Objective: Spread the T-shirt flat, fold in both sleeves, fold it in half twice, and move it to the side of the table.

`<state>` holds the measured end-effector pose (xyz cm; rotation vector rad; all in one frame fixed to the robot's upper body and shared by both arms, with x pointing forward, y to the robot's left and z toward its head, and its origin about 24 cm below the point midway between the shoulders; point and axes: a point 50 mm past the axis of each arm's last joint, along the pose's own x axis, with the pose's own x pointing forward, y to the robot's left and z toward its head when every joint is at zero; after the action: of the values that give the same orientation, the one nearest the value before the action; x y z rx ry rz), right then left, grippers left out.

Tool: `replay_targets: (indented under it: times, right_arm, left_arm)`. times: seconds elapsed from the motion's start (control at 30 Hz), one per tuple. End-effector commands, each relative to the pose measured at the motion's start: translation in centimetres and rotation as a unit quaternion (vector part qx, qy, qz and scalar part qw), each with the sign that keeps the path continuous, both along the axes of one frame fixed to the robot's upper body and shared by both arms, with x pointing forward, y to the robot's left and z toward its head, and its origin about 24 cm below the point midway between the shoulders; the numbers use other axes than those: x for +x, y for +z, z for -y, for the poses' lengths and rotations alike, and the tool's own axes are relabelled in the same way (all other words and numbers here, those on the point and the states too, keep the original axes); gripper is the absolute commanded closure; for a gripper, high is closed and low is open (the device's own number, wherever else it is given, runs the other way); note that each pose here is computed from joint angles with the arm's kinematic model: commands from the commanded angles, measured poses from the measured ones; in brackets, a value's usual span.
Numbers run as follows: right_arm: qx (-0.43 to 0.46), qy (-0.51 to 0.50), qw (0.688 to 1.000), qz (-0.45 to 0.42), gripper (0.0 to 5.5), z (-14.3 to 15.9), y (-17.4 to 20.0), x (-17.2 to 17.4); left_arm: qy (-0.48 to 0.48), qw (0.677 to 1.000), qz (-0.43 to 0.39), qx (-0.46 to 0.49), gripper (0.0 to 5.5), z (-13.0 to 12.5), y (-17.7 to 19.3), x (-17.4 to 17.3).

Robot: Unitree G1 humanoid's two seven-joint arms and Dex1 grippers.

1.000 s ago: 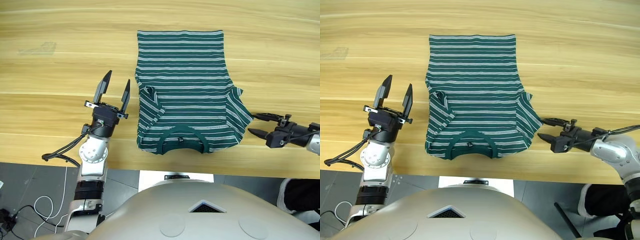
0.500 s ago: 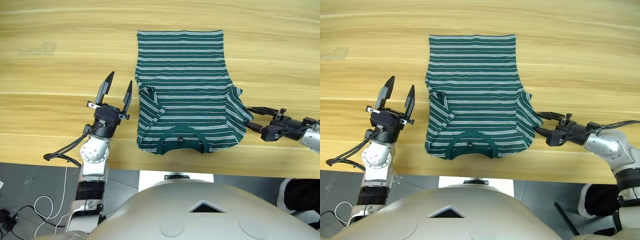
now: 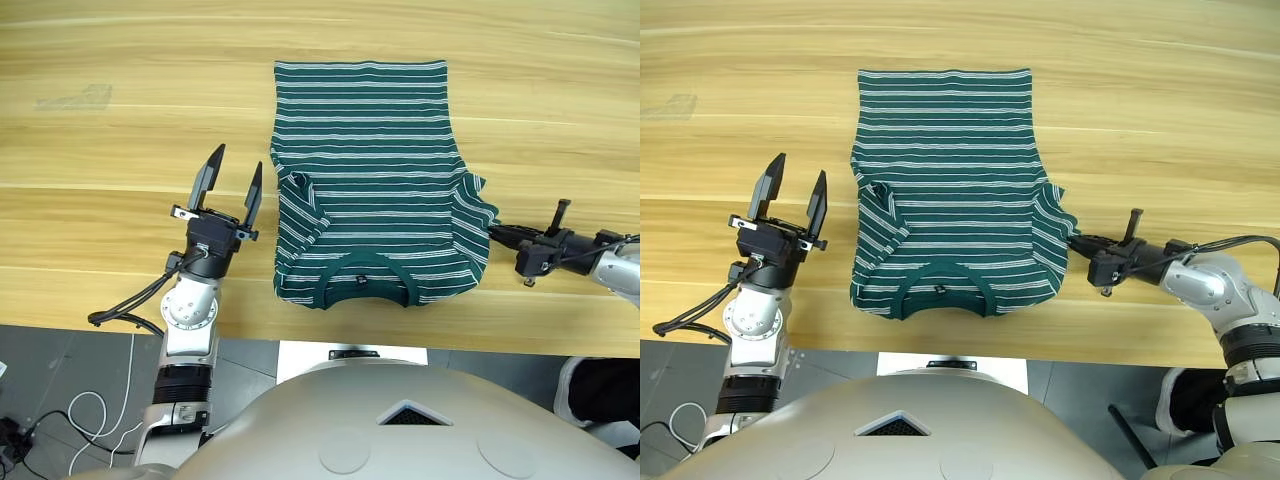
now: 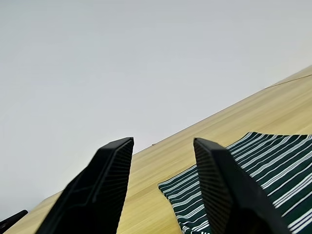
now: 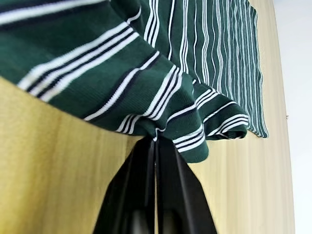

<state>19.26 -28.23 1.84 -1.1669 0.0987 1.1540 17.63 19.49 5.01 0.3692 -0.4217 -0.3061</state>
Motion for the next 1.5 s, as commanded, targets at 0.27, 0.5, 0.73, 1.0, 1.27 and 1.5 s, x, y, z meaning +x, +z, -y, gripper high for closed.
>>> replay_targets:
  times: [0.27,0.5,0.73,1.0,1.27,1.5]
  right_arm:
    - [0.029,-0.002,0.999,-0.018,5.45,-0.9,-0.8,-0.8]
    - [0.261,-0.001,0.965,0.011,5.45,-4.0,5.4,-0.7]
    - [0.260,0.031,0.964,-0.034,5.45,-5.7,4.4,-0.2]
    - [0.221,0.056,0.972,-0.049,5.45,-8.5,1.6,0.8]
    - [0.169,0.034,0.985,-0.027,4.99,-9.2,-0.6,2.3]
    - [0.146,0.043,0.988,-0.032,3.92,-8.3,-0.3,2.6]
  left_arm:
    - [0.005,1.000,0.004,-0.004,3.21,-0.3,-0.1,0.1]
    - [-0.004,1.000,-0.016,-0.009,3.21,0.0,-1.0,0.0]
    - [-0.013,0.999,-0.035,-0.023,3.21,0.9,-2.2,-0.6]
    - [-0.026,0.999,-0.035,-0.024,3.21,1.7,-2.4,-0.3]
    - [-0.032,0.999,-0.032,-0.027,3.21,2.1,-2.4,-0.2]
    - [-0.032,0.998,-0.036,-0.029,3.21,2.1,-2.6,-0.4]
